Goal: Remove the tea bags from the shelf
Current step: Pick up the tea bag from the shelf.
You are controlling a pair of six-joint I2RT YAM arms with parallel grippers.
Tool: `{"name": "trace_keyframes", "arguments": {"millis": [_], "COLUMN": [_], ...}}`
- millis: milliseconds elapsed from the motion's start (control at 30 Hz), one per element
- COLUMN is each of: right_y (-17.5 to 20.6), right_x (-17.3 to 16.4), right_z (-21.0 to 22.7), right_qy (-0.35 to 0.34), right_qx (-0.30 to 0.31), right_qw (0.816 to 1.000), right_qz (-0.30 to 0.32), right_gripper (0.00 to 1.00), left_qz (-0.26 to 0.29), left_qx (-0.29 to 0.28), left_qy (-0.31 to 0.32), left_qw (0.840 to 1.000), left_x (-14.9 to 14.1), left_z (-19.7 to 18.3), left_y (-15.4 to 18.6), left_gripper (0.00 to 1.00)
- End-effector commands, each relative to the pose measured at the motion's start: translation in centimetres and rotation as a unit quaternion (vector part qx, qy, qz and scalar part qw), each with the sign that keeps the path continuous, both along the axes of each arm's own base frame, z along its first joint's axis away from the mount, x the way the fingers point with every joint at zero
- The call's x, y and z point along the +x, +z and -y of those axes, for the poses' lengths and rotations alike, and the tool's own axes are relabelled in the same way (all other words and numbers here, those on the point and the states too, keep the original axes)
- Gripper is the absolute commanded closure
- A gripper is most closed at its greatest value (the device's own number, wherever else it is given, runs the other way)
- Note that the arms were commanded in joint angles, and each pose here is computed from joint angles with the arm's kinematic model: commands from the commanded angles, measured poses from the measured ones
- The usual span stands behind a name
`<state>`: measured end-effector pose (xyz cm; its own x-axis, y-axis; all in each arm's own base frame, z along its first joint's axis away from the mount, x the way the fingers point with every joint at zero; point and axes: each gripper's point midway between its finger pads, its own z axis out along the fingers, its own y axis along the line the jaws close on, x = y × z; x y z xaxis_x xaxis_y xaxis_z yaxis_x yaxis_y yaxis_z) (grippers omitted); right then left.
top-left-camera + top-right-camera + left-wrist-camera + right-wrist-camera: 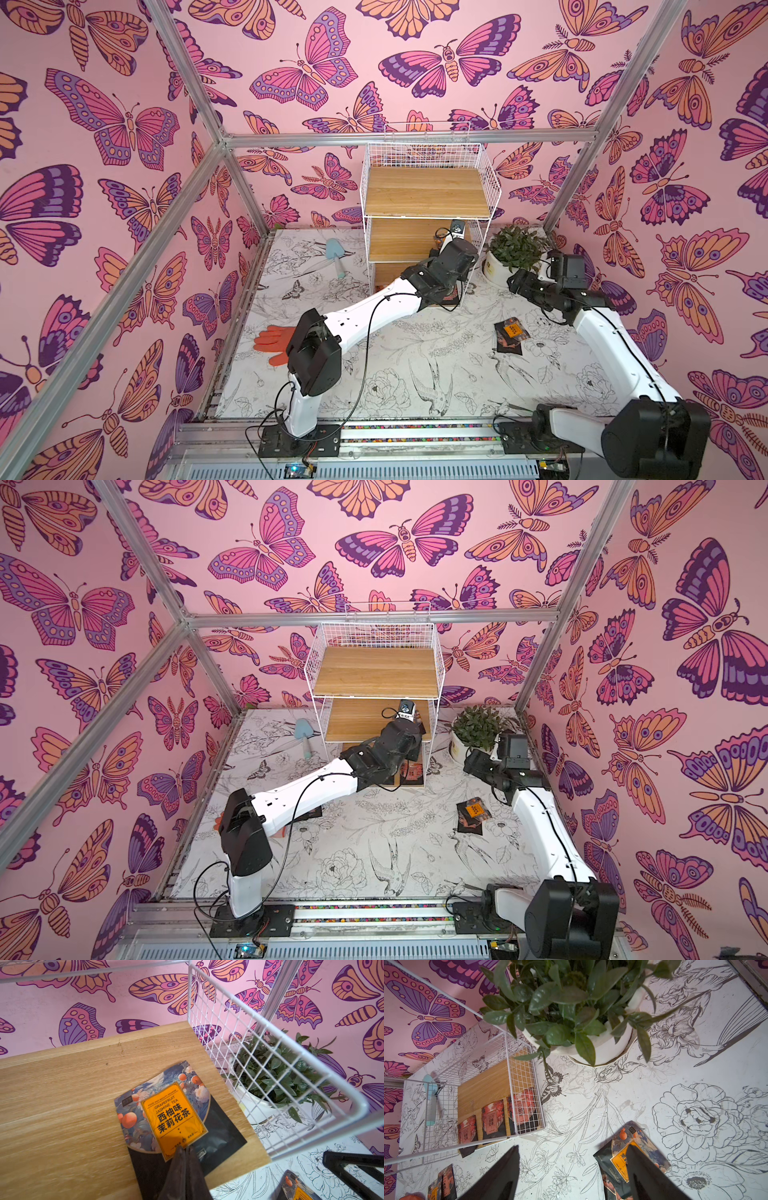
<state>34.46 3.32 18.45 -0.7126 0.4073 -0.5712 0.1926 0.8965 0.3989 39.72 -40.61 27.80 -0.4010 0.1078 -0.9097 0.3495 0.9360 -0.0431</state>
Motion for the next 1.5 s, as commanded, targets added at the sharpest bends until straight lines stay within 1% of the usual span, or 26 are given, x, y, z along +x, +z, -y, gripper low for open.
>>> {"name": "trace_keyframes", "arguments": {"millis": [0, 267, 367, 467, 833, 1133, 1467], "right_y": [1.5, 1.5, 1.3, 1.2, 1.4, 1.4, 1.3], "right_x": [0.6, 0.7, 0.6, 0.5, 0.4, 0.3, 0.2], "right_z": [0.3, 0.2, 0.3, 0.2, 0.3, 0.4, 0.4], "right_qy": [-0.001, 0.000, -0.001, -0.001, -0.004, -0.005, -0.004], "right_qx": [-0.004, -0.002, -0.002, -0.001, 0.000, 0.001, 0.003], "right_qw": [1.000, 1.000, 1.000, 1.000, 1.000, 1.000, 1.000], "right_qz": [0.017, 0.017, 0.015, 0.014, 0.017, 0.017, 0.016], "right_gripper": [0.17, 0.17, 0.17, 0.17, 0.17, 0.17, 0.17], "left_qz": [-0.015, -0.023, -0.038, -0.041, -0.038, -0.020, -0.020], "left_qx": [0.001, -0.025, -0.052, -0.062, -0.078, -0.083, -0.076], "left_qy": [0.024, 0.019, 0.019, 0.022, 0.027, 0.027, 0.031], "left_qw": [1.000, 0.999, 0.998, 0.997, 0.996, 0.996, 0.996], "left_x": [0.6, 0.6, 0.9, 0.9, 0.5, -0.1, 0.3], "left_z": [-2.3, -2.9, -3.3, -3.8, -5.1, -5.4, -5.3], "left_y": [-0.2, 0.8, 0.9, 1.2, 2.4, 3.8, 3.4], "left_gripper": [1.00, 1.00, 1.00, 1.00, 1.00, 1.00, 1.00]}}
